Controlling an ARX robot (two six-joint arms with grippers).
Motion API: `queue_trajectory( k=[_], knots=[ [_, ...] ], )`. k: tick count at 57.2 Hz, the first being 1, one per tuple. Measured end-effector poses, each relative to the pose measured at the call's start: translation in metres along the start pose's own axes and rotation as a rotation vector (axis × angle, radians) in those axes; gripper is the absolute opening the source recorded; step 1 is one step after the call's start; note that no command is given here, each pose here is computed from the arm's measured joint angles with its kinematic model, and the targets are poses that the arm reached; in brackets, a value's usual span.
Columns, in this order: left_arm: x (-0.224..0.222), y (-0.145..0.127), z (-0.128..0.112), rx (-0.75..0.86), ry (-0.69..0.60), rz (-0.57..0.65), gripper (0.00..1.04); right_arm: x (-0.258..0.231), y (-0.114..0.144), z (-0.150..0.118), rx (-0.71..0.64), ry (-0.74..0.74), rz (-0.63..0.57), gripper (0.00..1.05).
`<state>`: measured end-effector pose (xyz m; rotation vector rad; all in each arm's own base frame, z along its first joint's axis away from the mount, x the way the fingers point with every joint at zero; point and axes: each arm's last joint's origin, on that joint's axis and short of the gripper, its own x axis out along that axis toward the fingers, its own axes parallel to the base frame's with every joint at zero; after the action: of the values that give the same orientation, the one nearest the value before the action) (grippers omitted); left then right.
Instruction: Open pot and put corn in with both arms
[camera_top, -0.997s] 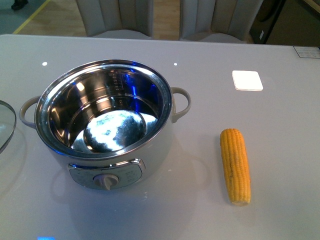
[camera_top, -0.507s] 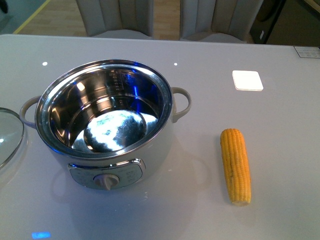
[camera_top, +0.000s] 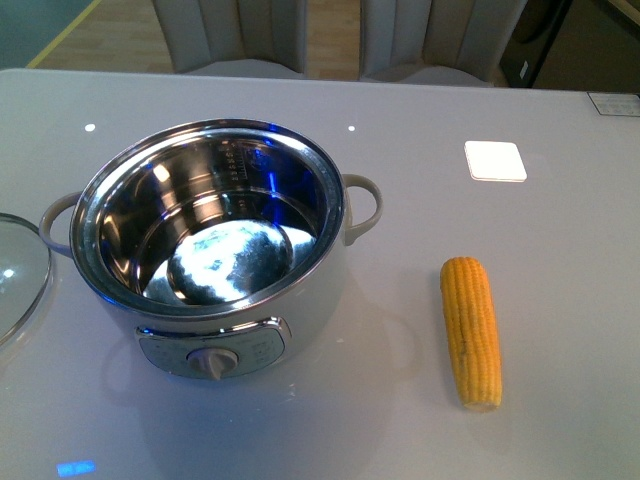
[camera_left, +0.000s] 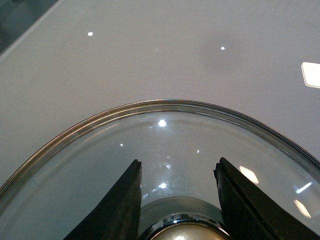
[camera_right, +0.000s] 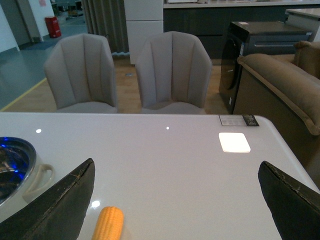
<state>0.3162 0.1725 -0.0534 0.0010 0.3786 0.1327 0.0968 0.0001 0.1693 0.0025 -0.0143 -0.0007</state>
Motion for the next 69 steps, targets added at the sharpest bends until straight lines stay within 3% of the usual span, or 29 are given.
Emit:
queue_trajectory(
  k=[22, 45, 56, 69],
  knots=[
    [-0.001, 0.000, -0.007, -0.012, -0.020, 0.008, 0.41, 0.000, 0.000, 0.000, 0.000, 0.000, 0.000, 0.96],
    [-0.001, 0.005, -0.006, 0.013, -0.028, 0.038, 0.99, 0.000, 0.000, 0.000, 0.000, 0.000, 0.000, 0.96],
    [-0.007, 0.000, -0.003, 0.015, -0.020, 0.021, 0.98, 0.000, 0.000, 0.000, 0.000, 0.000, 0.000, 0.96],
    [-0.016, -0.002, 0.026, 0.038, -0.074, 0.008, 0.98, 0.000, 0.000, 0.000, 0.000, 0.000, 0.000, 0.96]
  ],
)
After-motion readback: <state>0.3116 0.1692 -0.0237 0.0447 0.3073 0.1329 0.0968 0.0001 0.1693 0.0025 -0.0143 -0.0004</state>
